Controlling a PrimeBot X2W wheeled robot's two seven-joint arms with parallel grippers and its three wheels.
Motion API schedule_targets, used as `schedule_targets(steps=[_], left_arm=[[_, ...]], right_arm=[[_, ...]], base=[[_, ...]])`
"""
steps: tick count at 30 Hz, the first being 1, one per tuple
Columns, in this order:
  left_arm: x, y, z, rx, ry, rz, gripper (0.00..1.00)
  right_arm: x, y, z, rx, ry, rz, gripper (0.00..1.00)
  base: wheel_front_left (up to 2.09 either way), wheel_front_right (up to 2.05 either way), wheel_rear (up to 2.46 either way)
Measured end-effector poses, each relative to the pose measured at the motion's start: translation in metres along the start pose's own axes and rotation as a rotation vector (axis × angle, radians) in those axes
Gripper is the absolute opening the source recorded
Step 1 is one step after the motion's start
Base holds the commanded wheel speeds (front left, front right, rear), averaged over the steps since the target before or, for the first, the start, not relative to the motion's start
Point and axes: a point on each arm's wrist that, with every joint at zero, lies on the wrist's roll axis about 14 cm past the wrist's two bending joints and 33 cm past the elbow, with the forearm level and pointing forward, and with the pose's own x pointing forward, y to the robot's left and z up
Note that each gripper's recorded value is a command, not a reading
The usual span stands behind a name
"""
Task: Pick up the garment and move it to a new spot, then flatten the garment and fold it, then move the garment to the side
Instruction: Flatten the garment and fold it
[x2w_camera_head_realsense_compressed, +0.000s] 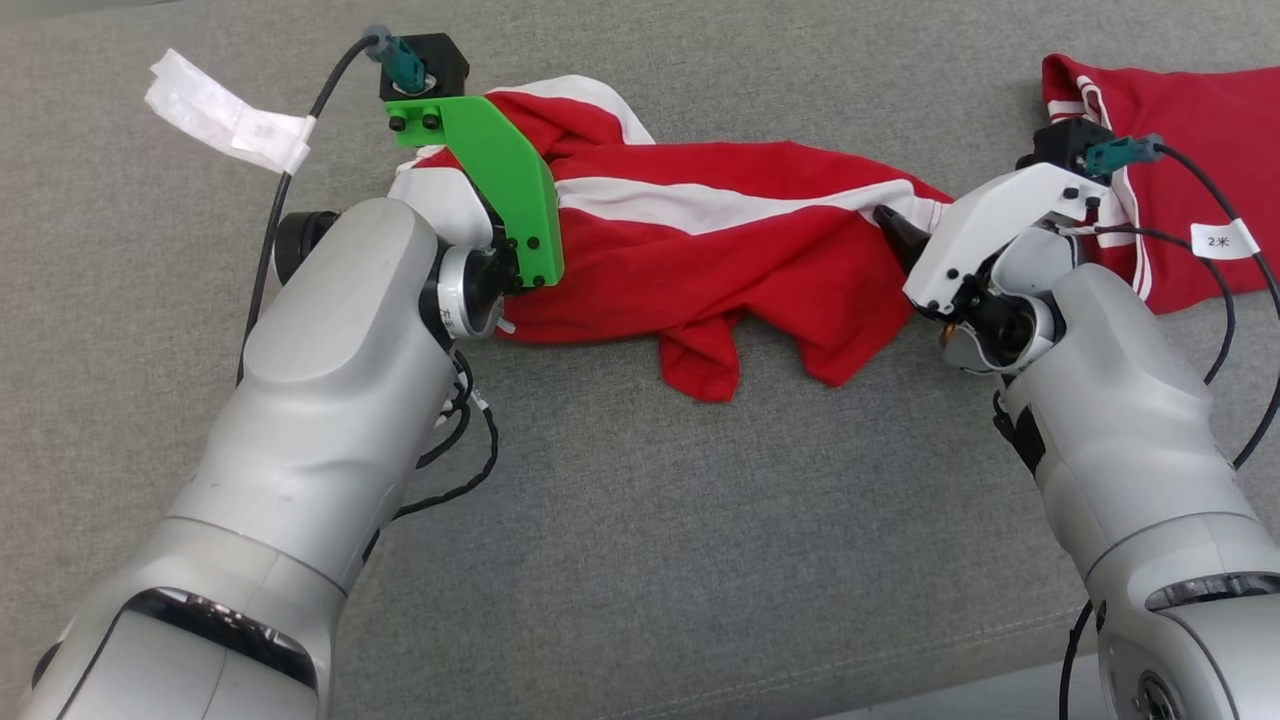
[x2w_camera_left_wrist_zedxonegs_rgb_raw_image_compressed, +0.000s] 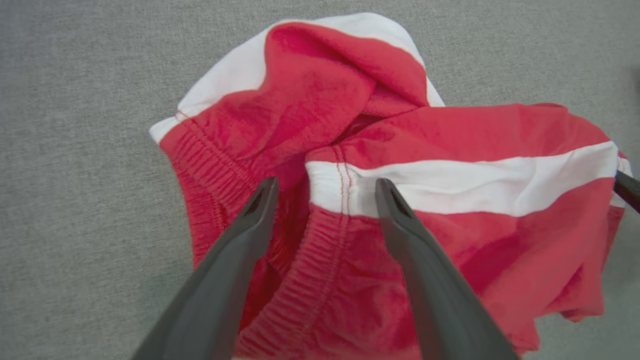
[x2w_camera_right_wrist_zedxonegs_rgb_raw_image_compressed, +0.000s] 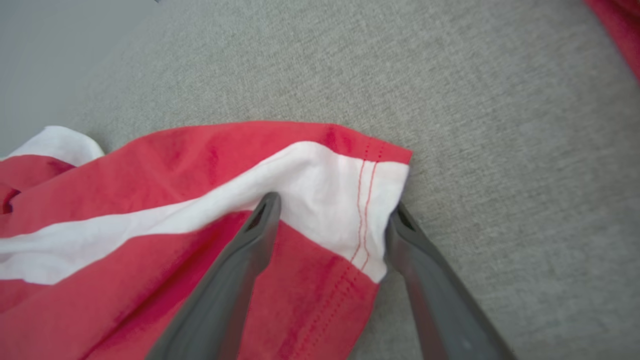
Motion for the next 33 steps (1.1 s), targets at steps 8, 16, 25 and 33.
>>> schedule_targets(steps=[8, 16, 25, 33], left_arm=[[0.009, -0.006, -0.006, 0.022, 0.013, -0.009, 1.00], [0.007, -0.008, -0.001, 0.024, -0.023, -0.030, 0.00], [-0.002, -0.024, 0.018, -0.002, -0.125, -0.107, 0.00], [-0.052, -0.056, 0.088, -0.080, -0.460, -0.273, 0.00]], right_arm=[[0.003, 0.000, -0.004, 0.030, -0.014, 0.009, 1.00], [0.004, 0.009, 0.001, 0.037, -0.070, 0.034, 0.10], [-0.005, 0.024, 0.018, 0.031, -0.170, 0.078, 0.00], [-0.030, 0.062, 0.072, -0.029, -0.362, 0.182, 0.00]], base=[[0.00, 0.00, 0.00], [0.00, 0.00, 0.00], [0.00, 0.00, 0.00], [0.00, 0.00, 0.00]])
